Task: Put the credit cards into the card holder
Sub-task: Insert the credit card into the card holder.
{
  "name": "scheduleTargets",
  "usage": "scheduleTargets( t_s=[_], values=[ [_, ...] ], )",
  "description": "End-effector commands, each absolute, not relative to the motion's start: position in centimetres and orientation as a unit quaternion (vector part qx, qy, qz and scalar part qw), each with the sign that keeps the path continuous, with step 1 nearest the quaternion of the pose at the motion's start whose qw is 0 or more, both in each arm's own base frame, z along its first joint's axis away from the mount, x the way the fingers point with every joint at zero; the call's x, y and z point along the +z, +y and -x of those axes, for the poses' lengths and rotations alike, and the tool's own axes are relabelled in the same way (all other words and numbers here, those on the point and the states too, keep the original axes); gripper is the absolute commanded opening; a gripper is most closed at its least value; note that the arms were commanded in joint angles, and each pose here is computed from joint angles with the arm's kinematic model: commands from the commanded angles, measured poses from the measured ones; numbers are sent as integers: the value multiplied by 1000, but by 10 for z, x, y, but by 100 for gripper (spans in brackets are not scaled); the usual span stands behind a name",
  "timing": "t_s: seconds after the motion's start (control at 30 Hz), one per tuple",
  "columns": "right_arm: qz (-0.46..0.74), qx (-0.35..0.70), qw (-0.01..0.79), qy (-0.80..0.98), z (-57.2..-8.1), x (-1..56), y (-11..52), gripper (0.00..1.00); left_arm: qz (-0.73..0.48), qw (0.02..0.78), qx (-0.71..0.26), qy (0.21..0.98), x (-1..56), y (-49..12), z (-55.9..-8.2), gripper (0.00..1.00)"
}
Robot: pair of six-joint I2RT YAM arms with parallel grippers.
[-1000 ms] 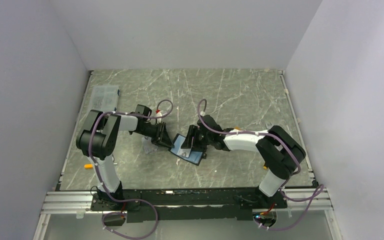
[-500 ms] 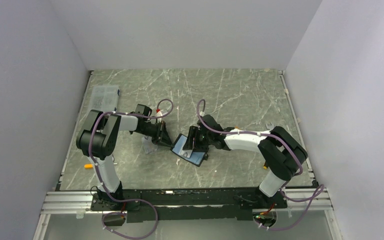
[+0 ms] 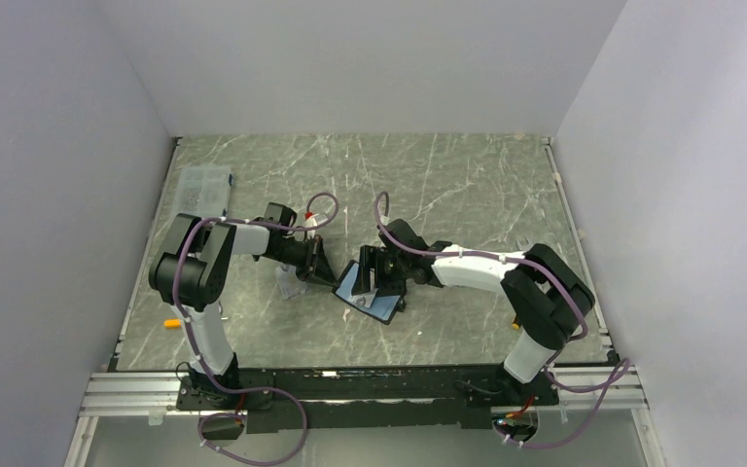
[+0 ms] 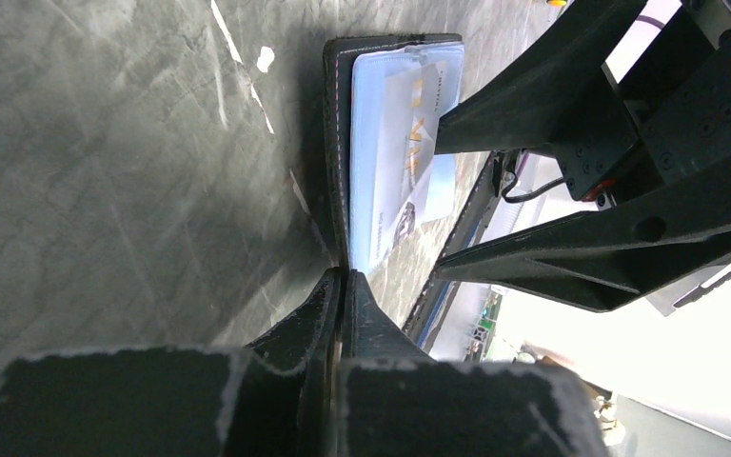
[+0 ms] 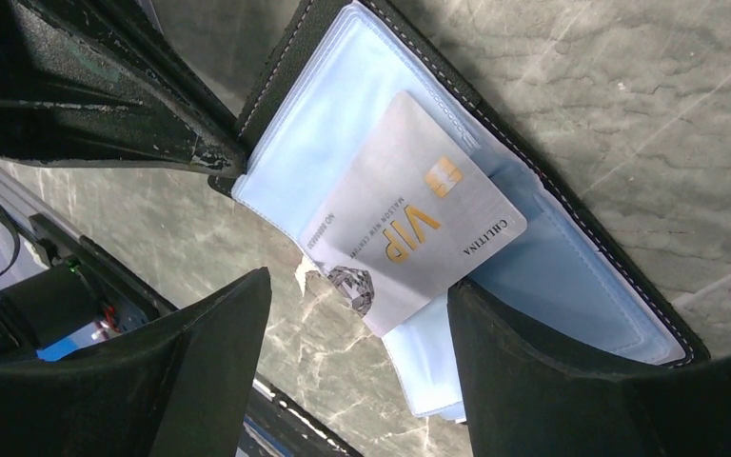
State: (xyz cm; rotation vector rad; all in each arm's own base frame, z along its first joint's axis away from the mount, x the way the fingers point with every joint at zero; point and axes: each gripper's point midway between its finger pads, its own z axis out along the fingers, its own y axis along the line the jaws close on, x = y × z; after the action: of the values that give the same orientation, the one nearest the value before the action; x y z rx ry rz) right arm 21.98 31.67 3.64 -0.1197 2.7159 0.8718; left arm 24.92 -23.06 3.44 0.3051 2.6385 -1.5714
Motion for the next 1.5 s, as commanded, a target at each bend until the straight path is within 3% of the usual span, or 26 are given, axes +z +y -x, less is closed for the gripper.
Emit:
scheduleTargets(
  t_s=[0.0,0.3,0.6,0.97,1.47],
  values=[
    [58,239,96,964,-189,17,287,71,-126,50,-526,840,48,-235,-254,0],
    [70,259,99,958,-183,21,290,70,-125,49,-528,838,47,-236,-252,0],
    [88,271,114,952,-208,25,317,66,-136,47,-527,837,47,-239,-252,0],
    [74,210,59,973,-203,2,308,67,-140,42,-532,834,48,-242,-248,0],
    [123,217,81,965,-196,34,318,68,-138,42,-532,834,50,-242,-249,0]
  ],
)
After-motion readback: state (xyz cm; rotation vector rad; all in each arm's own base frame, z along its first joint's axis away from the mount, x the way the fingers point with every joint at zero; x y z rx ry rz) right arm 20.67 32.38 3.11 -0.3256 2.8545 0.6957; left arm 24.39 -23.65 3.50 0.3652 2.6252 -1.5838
